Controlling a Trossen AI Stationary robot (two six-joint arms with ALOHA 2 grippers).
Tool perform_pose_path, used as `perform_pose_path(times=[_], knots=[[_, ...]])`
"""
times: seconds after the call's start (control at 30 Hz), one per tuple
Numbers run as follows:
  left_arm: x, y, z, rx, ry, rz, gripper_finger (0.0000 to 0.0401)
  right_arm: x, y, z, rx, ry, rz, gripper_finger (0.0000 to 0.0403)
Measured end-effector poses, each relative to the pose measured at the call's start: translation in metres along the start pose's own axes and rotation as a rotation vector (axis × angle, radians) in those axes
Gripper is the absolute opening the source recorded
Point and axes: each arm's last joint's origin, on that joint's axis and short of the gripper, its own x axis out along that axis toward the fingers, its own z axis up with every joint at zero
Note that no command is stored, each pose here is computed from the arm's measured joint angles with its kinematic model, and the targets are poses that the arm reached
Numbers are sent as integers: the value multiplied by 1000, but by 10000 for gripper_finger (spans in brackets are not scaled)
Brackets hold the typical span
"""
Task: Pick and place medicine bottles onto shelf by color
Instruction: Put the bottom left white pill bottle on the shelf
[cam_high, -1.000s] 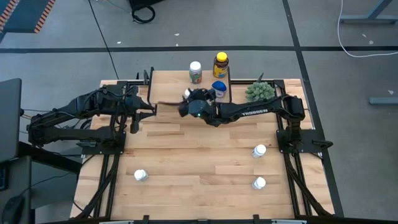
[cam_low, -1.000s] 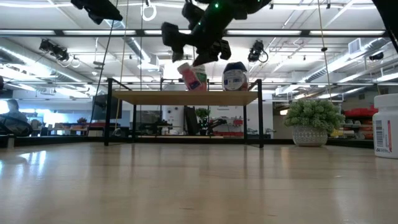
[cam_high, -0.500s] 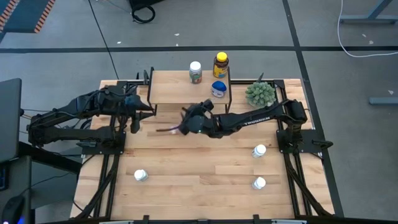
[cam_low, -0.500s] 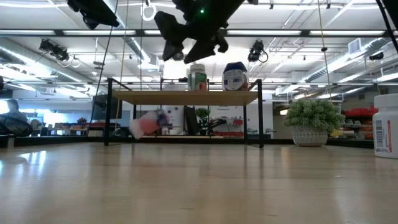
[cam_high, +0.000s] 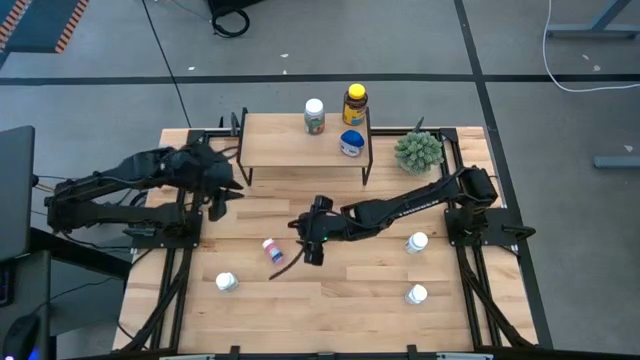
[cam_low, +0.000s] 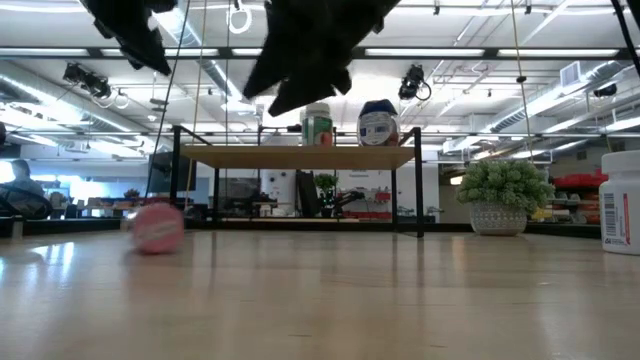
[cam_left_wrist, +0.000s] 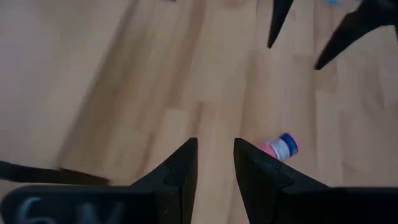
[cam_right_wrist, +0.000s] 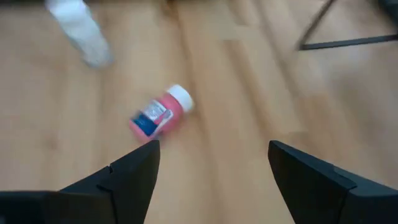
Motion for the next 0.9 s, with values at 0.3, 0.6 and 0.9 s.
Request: perform_pose_path(times=[0.3,0.6,0.9], knots=[[52,-13,-35,19,237,-122,110,58,43,-29,147,-87,291,308],[57,-40,-47,166,296,-300,116,72,54,-45,64,-71,237,308],[56,-49,-50,-32,335,-250,173,72,53,-44,-28,-90,233,308]])
